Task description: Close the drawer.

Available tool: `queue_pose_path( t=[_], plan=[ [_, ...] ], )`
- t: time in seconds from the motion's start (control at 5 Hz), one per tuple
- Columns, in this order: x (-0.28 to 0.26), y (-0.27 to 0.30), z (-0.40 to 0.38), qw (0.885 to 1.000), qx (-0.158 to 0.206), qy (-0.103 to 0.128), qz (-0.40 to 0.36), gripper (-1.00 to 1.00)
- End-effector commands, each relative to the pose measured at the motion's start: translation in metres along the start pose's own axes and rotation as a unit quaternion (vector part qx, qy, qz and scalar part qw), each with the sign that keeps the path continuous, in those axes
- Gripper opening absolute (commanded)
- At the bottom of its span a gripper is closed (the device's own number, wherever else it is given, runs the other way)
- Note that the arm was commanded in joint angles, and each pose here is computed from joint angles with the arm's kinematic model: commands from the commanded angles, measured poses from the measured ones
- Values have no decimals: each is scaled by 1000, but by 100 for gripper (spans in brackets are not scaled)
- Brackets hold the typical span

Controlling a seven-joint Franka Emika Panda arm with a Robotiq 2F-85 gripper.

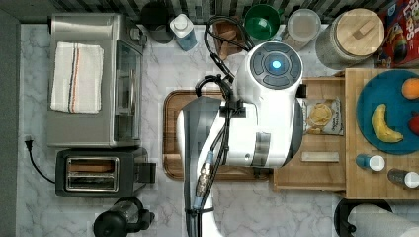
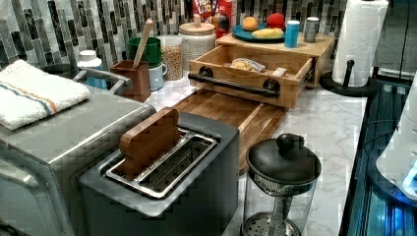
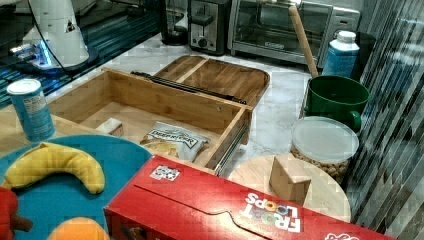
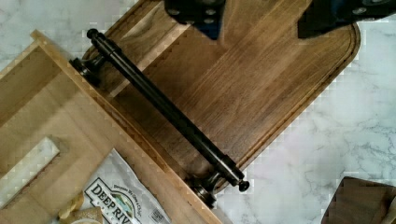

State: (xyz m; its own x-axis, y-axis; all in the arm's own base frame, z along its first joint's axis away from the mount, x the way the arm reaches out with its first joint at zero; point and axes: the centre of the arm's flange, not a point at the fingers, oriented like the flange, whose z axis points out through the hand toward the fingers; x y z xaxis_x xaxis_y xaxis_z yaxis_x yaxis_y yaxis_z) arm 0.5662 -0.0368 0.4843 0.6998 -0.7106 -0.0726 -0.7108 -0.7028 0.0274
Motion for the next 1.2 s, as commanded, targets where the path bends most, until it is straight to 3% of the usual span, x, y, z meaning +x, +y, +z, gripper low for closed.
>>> queue_pose_path(
  t=[0.2, 0.4, 0.6, 0.8, 1.2],
  plan=[
    [0, 0, 0, 1000, 0, 0, -6, -100],
    [0, 0, 0, 1000, 0, 0, -6, -100],
    [-12, -4, 22, 997, 33, -2, -75, 100],
    [-24, -17, 41, 984, 67, -25, -161, 100],
    [-56, -48, 72, 950, 30, -39, -309, 100]
  ],
)
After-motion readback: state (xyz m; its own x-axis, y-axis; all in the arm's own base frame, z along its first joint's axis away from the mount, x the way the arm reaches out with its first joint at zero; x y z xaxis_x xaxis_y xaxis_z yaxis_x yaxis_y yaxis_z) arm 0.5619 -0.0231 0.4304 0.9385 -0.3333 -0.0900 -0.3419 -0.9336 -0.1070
